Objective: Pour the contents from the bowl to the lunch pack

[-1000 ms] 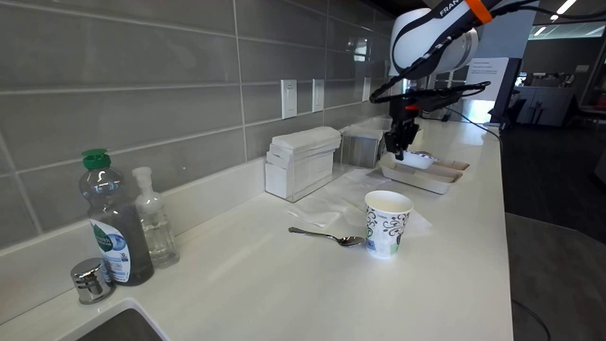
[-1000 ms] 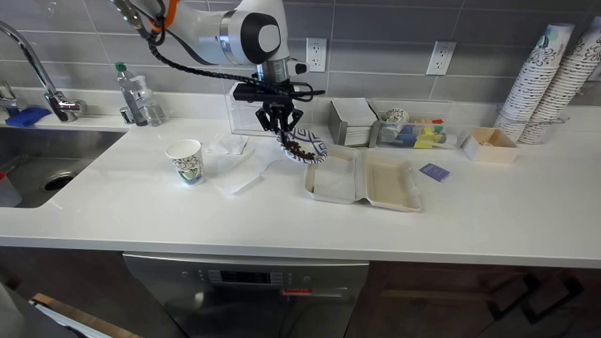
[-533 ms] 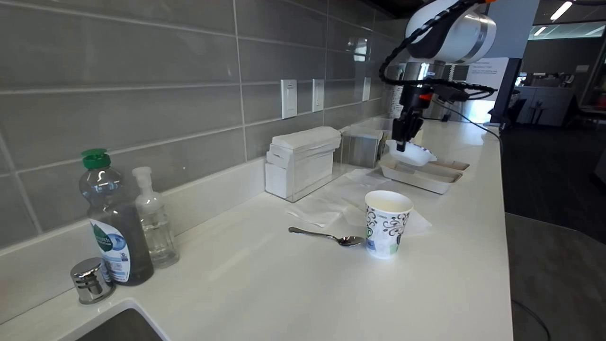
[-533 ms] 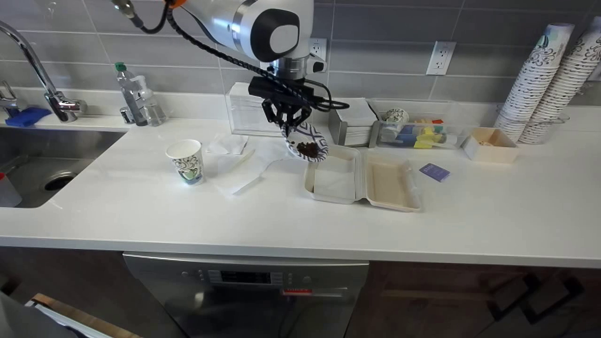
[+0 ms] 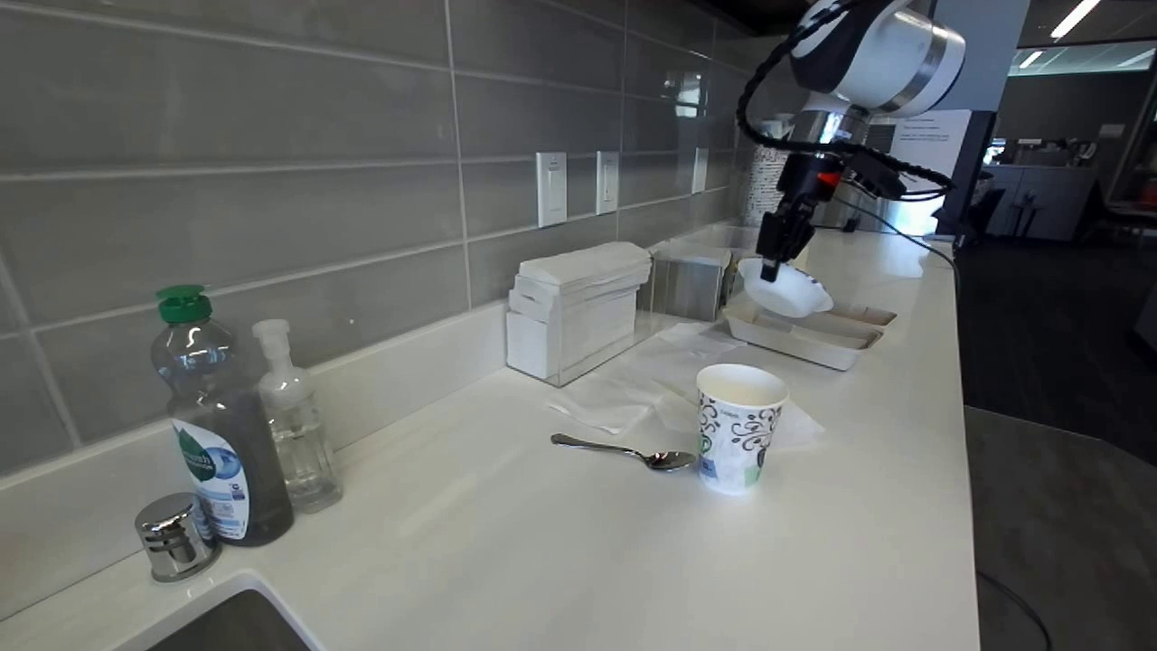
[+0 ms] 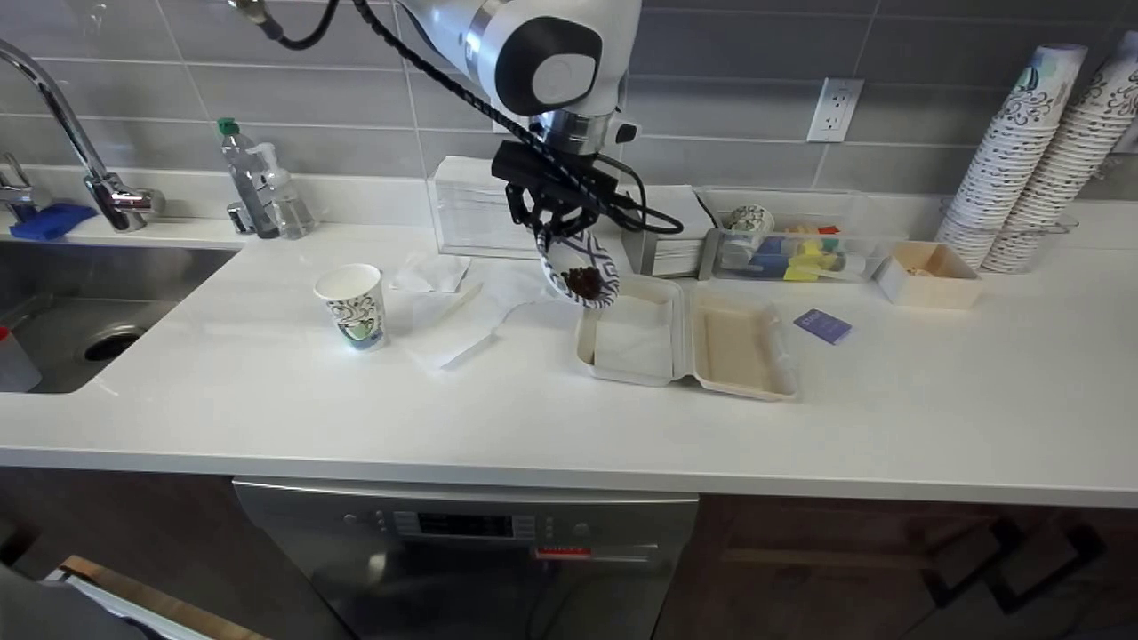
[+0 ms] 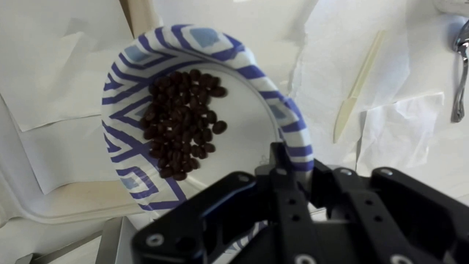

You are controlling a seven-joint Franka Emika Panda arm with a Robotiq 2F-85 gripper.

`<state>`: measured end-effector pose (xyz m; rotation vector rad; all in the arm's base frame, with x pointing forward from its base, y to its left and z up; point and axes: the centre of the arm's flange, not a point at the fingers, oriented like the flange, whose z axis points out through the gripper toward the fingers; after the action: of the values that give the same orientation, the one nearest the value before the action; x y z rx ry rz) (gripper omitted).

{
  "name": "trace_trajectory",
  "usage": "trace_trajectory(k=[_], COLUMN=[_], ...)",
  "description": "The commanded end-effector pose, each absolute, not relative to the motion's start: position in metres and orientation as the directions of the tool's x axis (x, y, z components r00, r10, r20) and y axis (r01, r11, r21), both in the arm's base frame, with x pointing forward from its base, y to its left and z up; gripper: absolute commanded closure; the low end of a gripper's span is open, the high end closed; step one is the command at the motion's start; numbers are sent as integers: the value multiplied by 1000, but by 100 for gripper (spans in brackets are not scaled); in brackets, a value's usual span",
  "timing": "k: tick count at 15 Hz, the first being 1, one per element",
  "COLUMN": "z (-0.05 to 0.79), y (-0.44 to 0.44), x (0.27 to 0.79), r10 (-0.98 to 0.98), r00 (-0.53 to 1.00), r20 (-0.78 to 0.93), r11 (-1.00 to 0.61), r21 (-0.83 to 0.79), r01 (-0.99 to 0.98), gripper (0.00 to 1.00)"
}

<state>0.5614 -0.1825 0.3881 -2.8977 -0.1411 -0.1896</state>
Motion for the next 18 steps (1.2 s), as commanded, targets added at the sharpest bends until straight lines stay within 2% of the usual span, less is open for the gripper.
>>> trace_trajectory(k=[1, 12, 13, 14, 17, 18], z=[387, 386, 389, 389, 389, 389], y=[-200, -253, -244, -246, -245, -244], x=[563, 560, 551, 552, 552, 552], r10=[81, -55, -43, -48, -46, -45], r00=[984, 968, 971, 970, 970, 971], r20=[157, 245, 235, 237, 237, 237], r11=[-939, -871, -897, -896, -896, -896], r21=[-320, -486, -438, -440, -439, -439], r01=[128, 74, 66, 63, 65, 66], gripper=[98, 98, 98, 93, 93, 98])
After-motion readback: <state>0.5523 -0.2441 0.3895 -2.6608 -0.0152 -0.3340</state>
